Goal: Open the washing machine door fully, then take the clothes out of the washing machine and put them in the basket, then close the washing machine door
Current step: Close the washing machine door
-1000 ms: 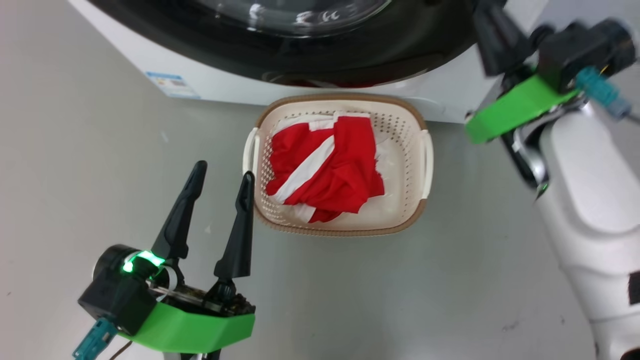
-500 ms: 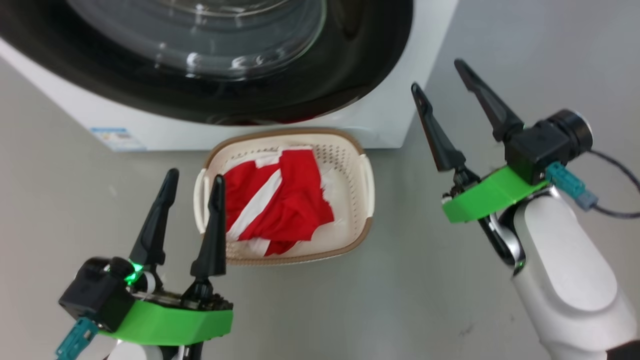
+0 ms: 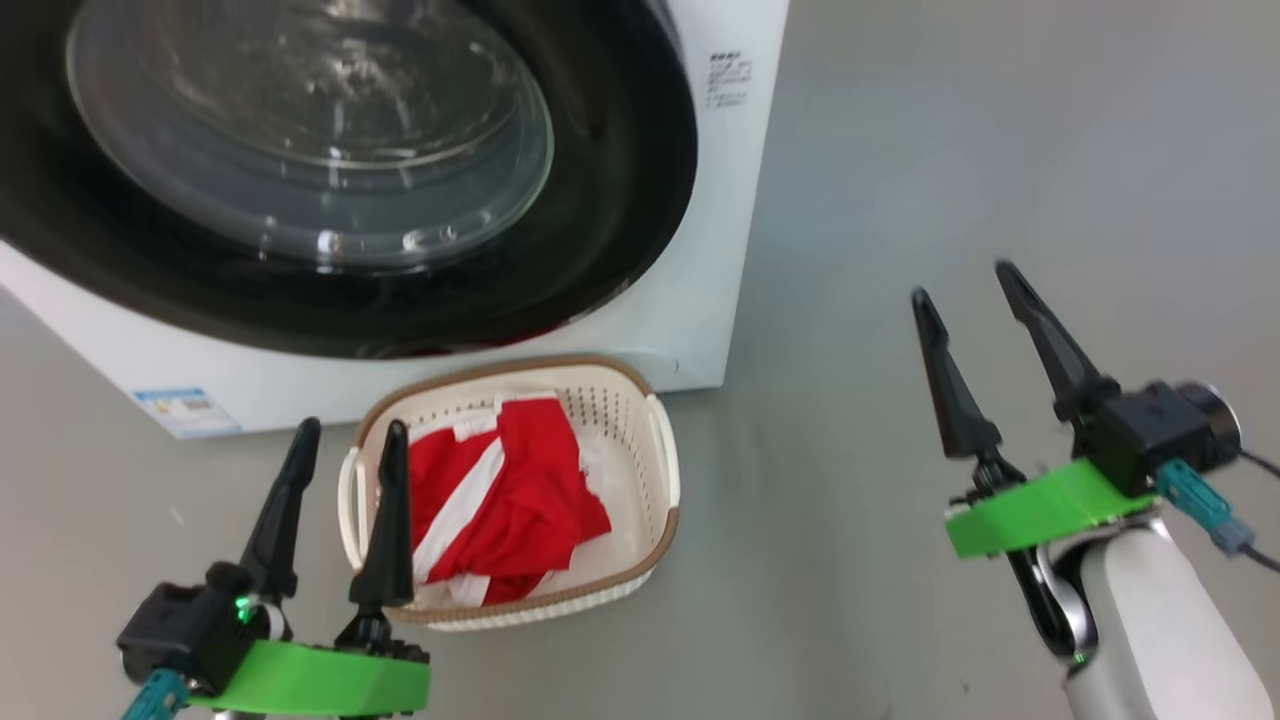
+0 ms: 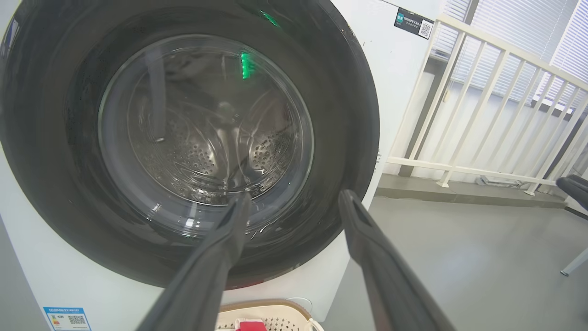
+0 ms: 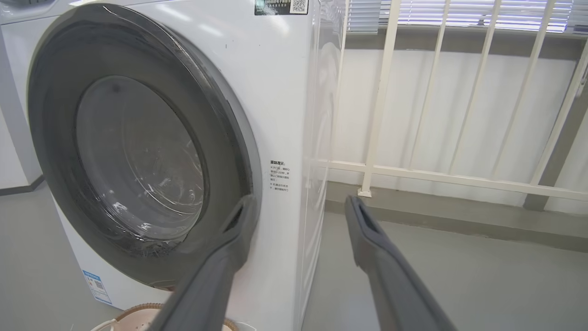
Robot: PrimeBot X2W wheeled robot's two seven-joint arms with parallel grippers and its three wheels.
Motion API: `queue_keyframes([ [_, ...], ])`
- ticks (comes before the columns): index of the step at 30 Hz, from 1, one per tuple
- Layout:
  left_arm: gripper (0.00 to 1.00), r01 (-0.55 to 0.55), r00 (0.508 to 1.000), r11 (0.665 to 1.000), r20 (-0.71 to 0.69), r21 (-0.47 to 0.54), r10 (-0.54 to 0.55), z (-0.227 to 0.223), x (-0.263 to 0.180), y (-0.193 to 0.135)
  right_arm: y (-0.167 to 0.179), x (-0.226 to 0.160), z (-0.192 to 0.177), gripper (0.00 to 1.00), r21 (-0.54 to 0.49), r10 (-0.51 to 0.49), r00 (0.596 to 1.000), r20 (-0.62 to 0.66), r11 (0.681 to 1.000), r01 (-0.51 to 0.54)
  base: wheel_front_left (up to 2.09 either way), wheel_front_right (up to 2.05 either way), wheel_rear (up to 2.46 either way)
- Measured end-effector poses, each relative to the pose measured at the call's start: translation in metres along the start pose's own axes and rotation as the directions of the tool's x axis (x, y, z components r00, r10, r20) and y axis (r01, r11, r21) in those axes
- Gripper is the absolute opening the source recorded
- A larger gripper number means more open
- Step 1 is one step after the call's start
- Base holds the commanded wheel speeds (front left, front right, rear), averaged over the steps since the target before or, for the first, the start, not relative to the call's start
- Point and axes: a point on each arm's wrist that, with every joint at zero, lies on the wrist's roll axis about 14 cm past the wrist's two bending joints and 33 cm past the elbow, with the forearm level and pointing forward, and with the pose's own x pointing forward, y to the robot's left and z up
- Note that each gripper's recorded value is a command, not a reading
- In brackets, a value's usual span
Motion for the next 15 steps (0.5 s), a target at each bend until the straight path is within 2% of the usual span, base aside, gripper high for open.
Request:
queue_keyframes([
  [6,1.00,-0.006,1.000,0.999,0.017,0.042,0.005,0.011,-0.012,0.000,-0.023,-0.035,0.011,1.00,-0.022,-0.088,0.996,0.011,0.996,0.088,0.00,0.00,0.00],
  [15,1.00,-0.017,1.000,0.995,0.027,0.099,0.014,0.021,-0.037,0.003,-0.031,-0.080,0.006,1.00,-0.055,-0.137,0.990,-0.024,0.989,0.136,0.00,0.00,0.00],
])
